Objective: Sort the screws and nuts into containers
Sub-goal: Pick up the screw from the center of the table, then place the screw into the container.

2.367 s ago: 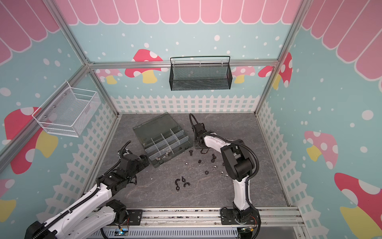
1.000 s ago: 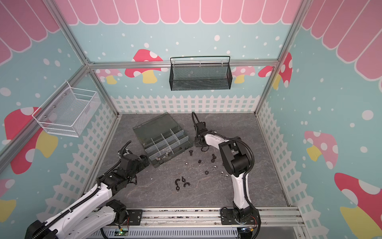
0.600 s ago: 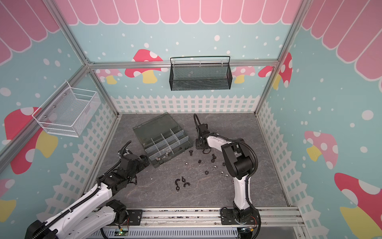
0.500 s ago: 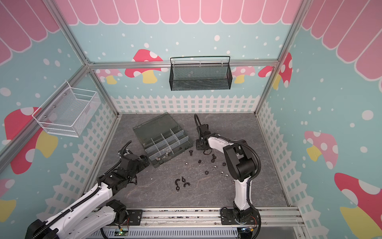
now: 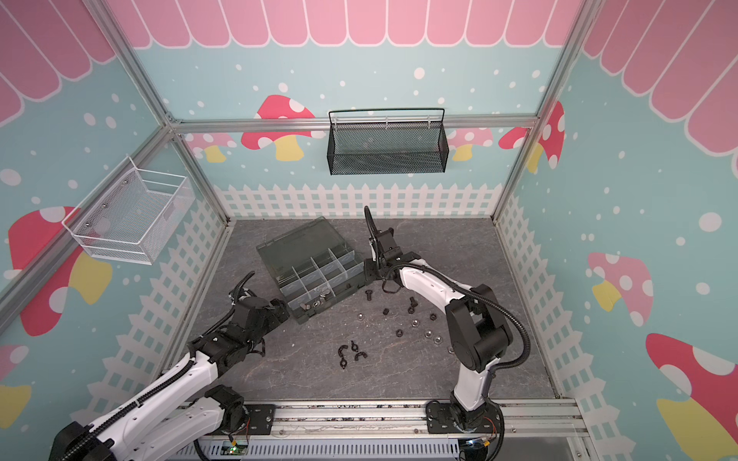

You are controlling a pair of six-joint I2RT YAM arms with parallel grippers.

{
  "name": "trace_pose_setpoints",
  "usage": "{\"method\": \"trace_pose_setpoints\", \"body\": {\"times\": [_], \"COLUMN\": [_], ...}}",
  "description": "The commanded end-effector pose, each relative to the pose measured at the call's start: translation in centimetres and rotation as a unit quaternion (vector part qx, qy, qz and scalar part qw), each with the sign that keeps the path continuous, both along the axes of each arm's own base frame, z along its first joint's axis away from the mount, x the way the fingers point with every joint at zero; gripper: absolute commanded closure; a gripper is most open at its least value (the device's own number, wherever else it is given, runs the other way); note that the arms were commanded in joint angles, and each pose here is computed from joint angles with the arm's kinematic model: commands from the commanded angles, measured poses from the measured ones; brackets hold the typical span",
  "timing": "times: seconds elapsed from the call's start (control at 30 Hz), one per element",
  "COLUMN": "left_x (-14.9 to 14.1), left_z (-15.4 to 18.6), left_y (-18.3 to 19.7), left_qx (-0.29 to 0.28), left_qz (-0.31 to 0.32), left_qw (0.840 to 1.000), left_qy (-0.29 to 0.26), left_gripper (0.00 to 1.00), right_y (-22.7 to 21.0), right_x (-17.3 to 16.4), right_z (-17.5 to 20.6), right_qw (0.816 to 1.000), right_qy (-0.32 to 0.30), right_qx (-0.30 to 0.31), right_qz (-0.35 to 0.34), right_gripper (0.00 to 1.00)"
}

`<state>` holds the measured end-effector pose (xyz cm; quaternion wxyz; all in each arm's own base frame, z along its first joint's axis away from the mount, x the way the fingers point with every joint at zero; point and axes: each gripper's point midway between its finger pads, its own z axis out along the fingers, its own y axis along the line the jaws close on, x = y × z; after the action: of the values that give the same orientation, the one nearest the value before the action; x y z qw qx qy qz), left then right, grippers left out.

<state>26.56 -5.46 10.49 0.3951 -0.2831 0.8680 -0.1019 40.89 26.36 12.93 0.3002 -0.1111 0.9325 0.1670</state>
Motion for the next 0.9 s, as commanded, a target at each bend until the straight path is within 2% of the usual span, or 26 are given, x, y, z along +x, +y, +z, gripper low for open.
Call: {"method": "trace_pose_setpoints", "body": {"times": [0.0,0.3,0.43,0.6,0.87], "left_x": [-0.2,-0.2,-0.3,-0.3,-0.3], "left_z": [-0.2,0.2,0.1,0.1,0.2], "left_y": [0.1,0.0,0.1,0.1,0.2], "left_qx": [-0.015,-0.022,-0.022,-0.022,-0.017], "left_qz": [0.010,0.003,0.004,0.005,0.006], "left_qw": [1.000,1.000,1.000,1.000,1.000], "left_qy": [-0.003,-0.020,-0.019,-0.019,-0.019], "left_gripper": [0.01,0.01,0.01,0.00,0.01], "right_y": [1.9,3.8,3.7,3.4,3.0], "right_x": [0.3,1.2,1.5,1.5,1.9], "right_z": [-0.3,-3.5,-4.4,-4.7,-3.7], "right_qw": [1.000,0.998,0.998,0.997,0.997], "right_qy": [0.002,0.028,0.036,0.037,0.024], "right_qx": [-0.006,-0.034,-0.049,-0.059,-0.064], "right_qz": [0.022,0.034,0.029,0.025,0.018], "right_gripper": [1.00,0.97,0.92,0.77,0.72]}}
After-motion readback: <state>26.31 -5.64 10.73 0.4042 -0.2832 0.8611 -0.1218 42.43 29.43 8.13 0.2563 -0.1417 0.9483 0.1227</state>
